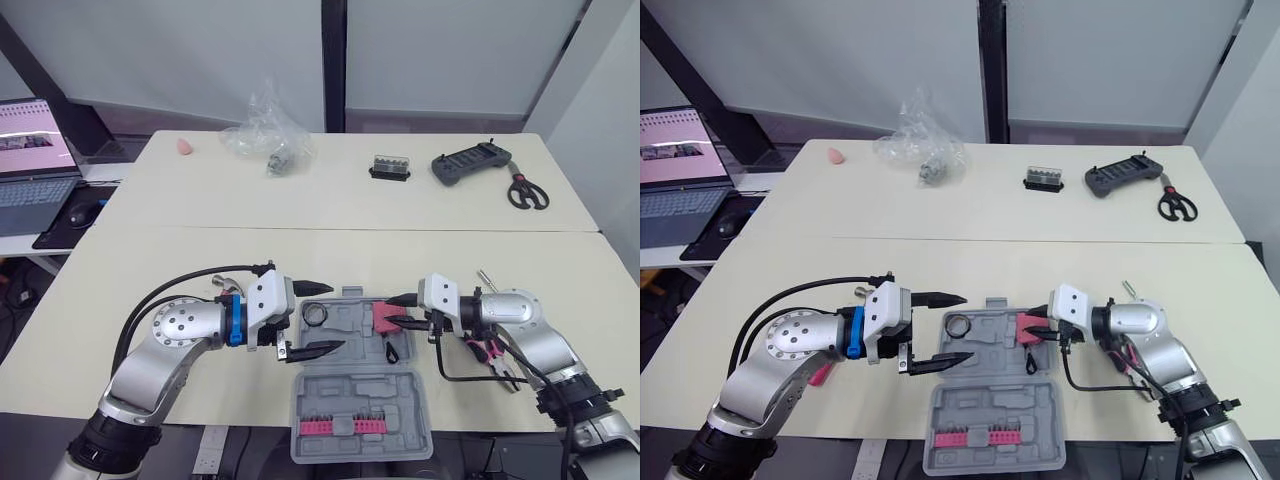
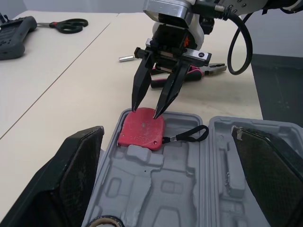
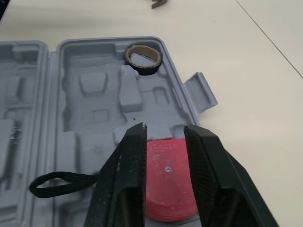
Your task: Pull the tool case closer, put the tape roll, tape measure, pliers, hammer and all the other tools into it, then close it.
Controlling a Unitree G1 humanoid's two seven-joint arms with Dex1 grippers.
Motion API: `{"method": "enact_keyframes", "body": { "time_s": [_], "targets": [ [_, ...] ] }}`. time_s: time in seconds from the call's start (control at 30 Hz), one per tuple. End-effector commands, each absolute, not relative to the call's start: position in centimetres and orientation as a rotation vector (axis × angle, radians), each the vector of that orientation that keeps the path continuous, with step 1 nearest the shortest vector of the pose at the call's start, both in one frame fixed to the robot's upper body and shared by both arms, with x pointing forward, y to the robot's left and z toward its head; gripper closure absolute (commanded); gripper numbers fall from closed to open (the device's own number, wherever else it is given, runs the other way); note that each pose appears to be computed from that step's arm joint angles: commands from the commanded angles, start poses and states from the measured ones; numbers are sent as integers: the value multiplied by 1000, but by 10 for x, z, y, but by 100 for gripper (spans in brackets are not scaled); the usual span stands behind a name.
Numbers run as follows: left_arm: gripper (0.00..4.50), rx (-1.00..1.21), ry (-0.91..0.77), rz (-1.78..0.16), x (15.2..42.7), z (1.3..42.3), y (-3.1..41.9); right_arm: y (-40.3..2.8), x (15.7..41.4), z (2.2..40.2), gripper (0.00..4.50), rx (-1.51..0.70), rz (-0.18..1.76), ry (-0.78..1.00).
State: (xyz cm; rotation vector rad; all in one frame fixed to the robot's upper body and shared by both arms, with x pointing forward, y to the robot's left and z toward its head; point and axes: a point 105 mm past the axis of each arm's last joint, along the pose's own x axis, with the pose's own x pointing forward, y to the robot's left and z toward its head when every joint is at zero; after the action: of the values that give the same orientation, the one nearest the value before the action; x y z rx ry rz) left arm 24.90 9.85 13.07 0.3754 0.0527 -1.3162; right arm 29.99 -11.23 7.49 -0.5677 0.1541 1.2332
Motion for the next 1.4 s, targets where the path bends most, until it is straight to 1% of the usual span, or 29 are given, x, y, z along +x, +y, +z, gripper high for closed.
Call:
{"method": "enact_keyframes", "body": {
  "time_s": [0.03, 0.23, 0.33, 0.43, 0.5, 0.57, 0.67, 0.8, 0.87, 0.93, 1.0, 1.13, 1.27, 1.33, 1.37, 1.4],
  "targets": [
    [0, 389, 48, -1331, 248, 134, 99, -108, 302, 75, 342, -558, 1214, 110],
    [0, 395, 47, -1336, 250, 137, 97, -111, 308, 52, 342, -554, 1183, 154],
    [0, 400, 50, -1340, 250, 136, 96, -115, 312, 32, 342, -519, 1149, 218],
    [0, 404, 56, -1344, 248, 135, 96, -122, 304, 4, 342, -502, 1165, 324],
    [0, 405, 69, -1345, 247, 133, 97, -126, 300, -8, 342, -506, 1169, 367],
    [0, 407, 78, -1343, 247, 131, 99, -127, 304, -9, 342, -449, 1134, 378],
    [0, 405, 80, -1334, 247, 131, 100, -127, 306, -8, 342, -432, 1128, 375],
    [0, 391, 81, -1295, 250, 126, 105, -125, 311, 8, 342, -423, 1134, 308],
    [0, 362, 85, -1252, 253, 121, 113, -122, 320, 26, 342, -398, 1102, 225],
    [0, 343, 97, -1205, 257, 119, 123, -121, 326, 50, 293, -358, 1084, 145],
    [0, 296, 111, -1129, 263, 122, 142, -124, 328, 80, 263, -307, 1062, 70],
    [0, 233, 125, -951, 273, 138, 191, -147, 320, 124, 184, -296, 1048, 17],
    [0, 193, 165, -741, 273, 159, 259, -190, 314, 160, 96, -302, 978, 36],
    [0, 183, 178, -622, 271, 167, 298, -212, 313, 172, 23, -323, 919, 46],
    [0, 176, 185, -550, 268, 170, 320, -227, 314, 177, 8, -332, 875, 53],
    [0, 168, 192, -497, 265, 172, 337, -238, 314, 179, 8, -338, 840, 61]
  ]
}}
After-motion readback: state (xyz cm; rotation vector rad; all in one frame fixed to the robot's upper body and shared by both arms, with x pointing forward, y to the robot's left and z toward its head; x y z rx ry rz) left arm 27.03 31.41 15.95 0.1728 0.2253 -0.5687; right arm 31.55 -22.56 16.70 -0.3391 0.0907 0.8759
